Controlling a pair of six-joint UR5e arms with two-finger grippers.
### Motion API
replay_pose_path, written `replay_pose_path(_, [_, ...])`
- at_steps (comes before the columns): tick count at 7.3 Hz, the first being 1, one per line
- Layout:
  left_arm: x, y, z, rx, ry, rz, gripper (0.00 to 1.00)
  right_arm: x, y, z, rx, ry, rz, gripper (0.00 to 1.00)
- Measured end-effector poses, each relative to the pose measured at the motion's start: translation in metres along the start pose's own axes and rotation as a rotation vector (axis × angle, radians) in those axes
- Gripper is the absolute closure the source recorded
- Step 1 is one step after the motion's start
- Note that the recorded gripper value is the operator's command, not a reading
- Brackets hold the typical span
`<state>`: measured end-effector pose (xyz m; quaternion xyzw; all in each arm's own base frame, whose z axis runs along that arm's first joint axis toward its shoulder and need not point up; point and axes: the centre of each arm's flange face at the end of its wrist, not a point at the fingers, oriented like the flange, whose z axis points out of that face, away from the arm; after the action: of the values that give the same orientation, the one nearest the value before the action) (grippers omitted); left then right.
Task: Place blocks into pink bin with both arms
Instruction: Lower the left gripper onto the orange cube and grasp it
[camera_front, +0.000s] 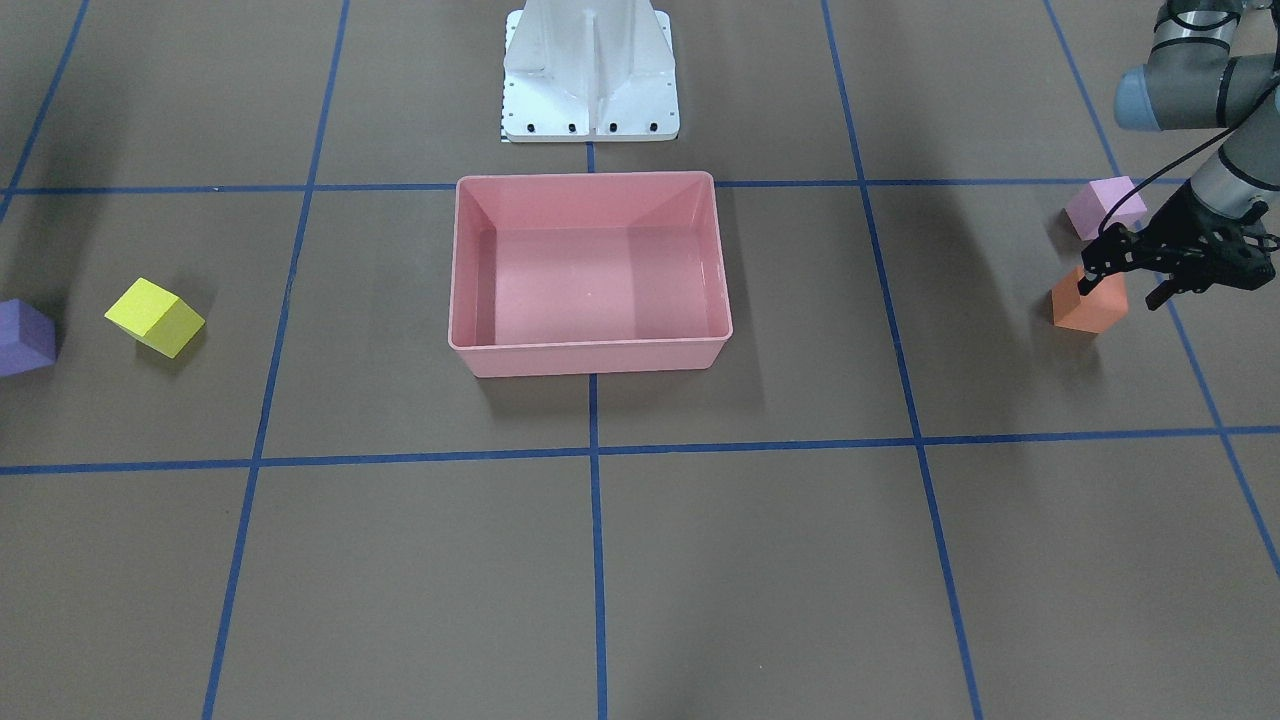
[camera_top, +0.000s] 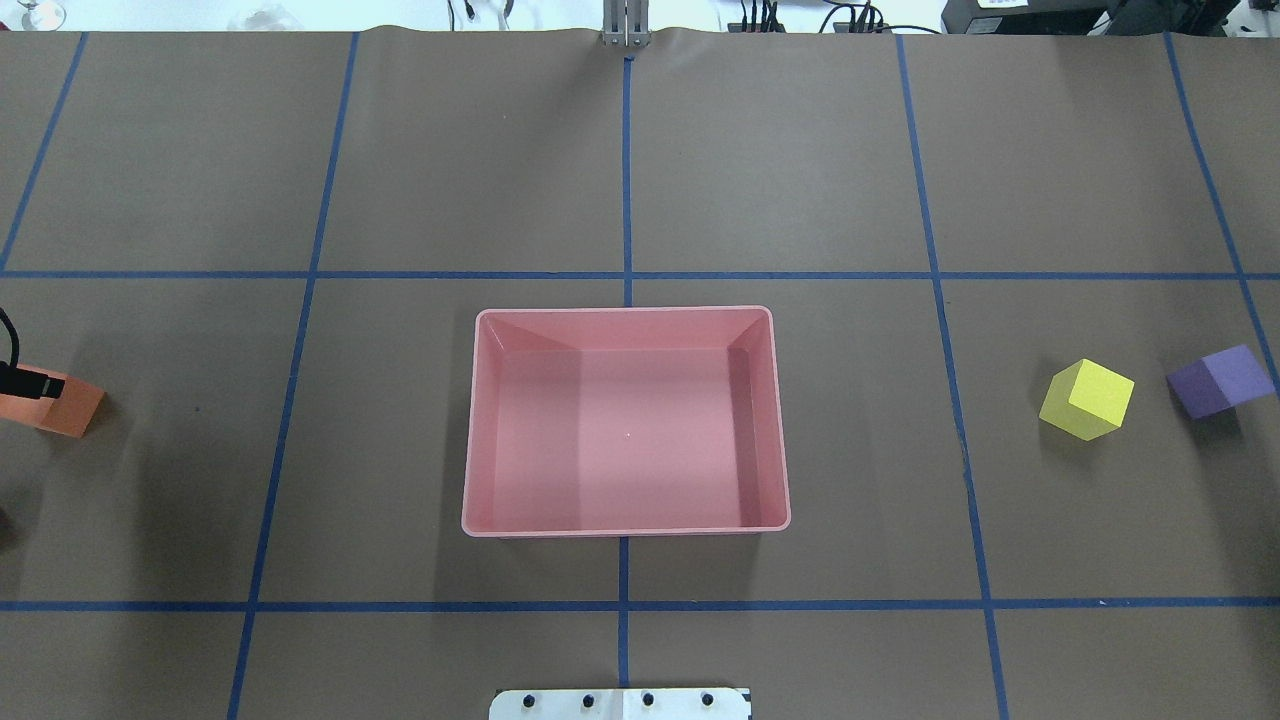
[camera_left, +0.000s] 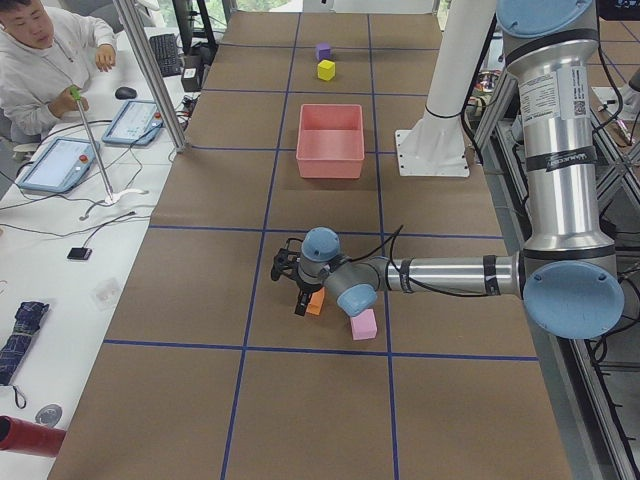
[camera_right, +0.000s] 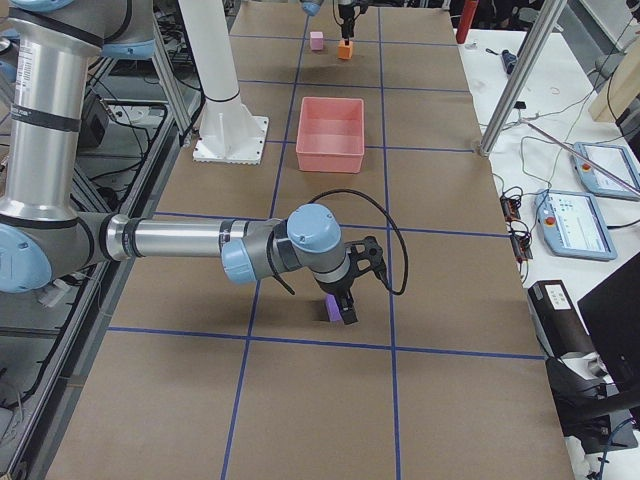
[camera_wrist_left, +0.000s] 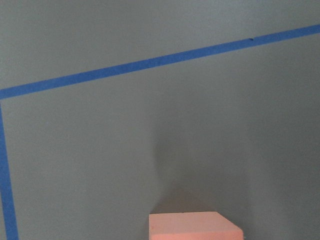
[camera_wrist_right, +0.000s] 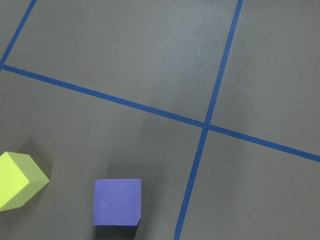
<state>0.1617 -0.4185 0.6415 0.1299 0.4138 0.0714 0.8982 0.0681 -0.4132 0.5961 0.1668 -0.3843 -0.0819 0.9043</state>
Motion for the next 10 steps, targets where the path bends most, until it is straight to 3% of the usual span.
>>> replay_pose_path(2, [0.004, 0.008, 0.007, -0.017, -0.003, 0.009, 0.06, 0.001, 0.001, 0.001, -0.001, 0.000, 0.001, 0.00])
replay_pose_path(3, [0.005, 0.011, 0.011, -0.022, -0.007, 0.015, 0.19, 0.001, 0.001, 0.001, -0.003, 0.000, 0.003, 0.00])
replay_pose_path(4, [0.007, 0.014, 0.015, -0.022, -0.019, 0.025, 0.56, 0.003, 0.002, 0.003, -0.006, -0.001, 0.005, 0.00])
replay_pose_path(5, [0.010, 0.015, 0.018, -0.018, -0.028, 0.038, 0.65, 0.004, 0.003, 0.004, -0.007, -0.001, 0.006, 0.00])
replay_pose_path(7, [0.016, 0.015, 0.020, -0.009, -0.027, 0.059, 0.75, 0.004, 0.003, 0.004, -0.008, -0.001, 0.007, 0.00])
replay_pose_path(10, [0.062, -0.008, -0.013, 0.017, 0.045, 0.083, 0.76, 0.004, 0.002, 0.004, -0.006, -0.004, 0.001, 0.00])
